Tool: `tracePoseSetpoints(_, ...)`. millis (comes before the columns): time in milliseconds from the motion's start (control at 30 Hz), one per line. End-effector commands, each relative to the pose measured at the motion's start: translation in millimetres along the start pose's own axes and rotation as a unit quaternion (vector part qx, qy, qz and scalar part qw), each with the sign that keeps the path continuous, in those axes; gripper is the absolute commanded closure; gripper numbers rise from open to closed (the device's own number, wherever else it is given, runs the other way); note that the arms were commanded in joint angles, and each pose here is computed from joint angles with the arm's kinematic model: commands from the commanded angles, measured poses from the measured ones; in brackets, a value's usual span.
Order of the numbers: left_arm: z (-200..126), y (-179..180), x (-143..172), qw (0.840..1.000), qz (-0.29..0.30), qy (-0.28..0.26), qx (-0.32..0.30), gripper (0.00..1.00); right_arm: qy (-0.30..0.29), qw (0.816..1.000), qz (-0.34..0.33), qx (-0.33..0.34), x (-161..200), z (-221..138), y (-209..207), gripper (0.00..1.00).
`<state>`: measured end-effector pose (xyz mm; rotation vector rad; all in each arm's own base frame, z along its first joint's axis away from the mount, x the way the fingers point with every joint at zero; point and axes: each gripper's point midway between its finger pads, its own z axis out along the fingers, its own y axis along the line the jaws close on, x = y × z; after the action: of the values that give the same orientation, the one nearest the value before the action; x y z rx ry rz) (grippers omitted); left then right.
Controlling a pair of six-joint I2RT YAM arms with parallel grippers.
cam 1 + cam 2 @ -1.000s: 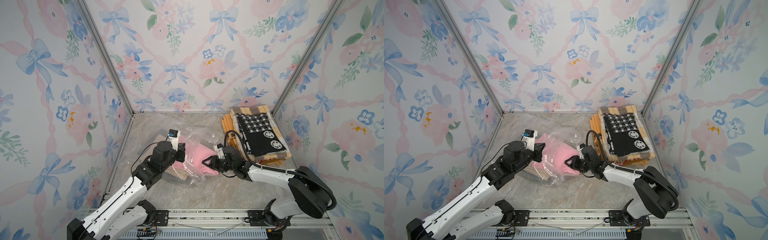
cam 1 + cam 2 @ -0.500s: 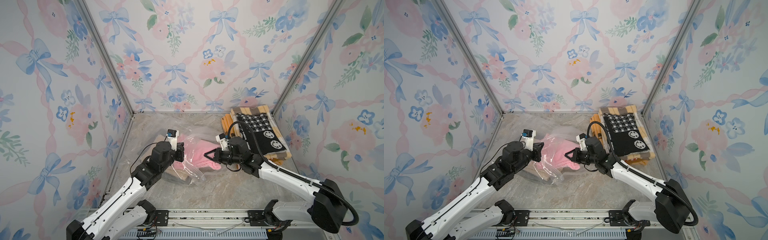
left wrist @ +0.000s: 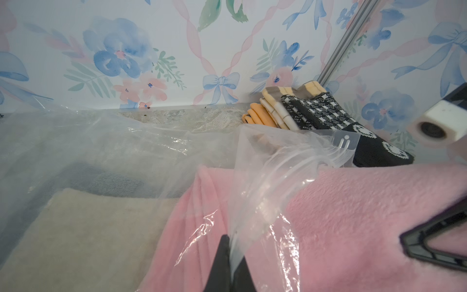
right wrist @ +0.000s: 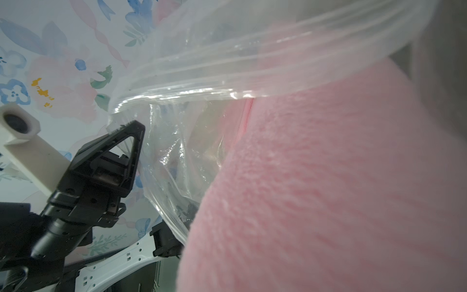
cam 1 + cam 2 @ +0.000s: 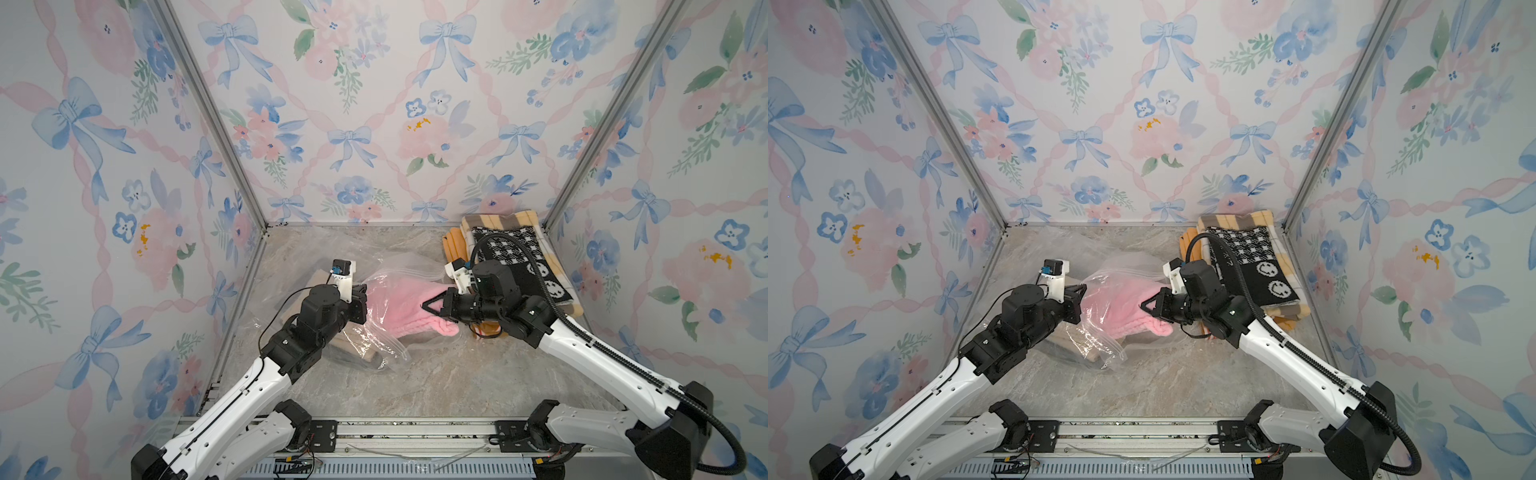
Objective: Take the blanket out of the vacuum bag
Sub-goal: Take out the blanket from the vacuum bag.
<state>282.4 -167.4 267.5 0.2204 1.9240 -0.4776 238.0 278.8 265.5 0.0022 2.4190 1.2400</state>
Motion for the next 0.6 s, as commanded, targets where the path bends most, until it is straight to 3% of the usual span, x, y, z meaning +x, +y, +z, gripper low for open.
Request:
tracePoseSetpoints(0, -3, 2, -3, 1.000, 0.005, -0.013, 0.001, 1.00, -0.023, 1.000, -0.007, 0.003, -8, -31, 9, 1.00)
tracePoseSetpoints(500, -4, -2, -9, 1.000, 0.005, -0.024, 0.012, 1.00, -0.075, 0.997, 0.007, 0.025, -27, -105, 27, 1.00)
tracePoseSetpoints(567, 0, 1, 5, 1.000, 0.007, -0.010, 0.010, 1.00, -0.083, 0.996, 0.002, 0.033, -30, -116, 30, 1.00)
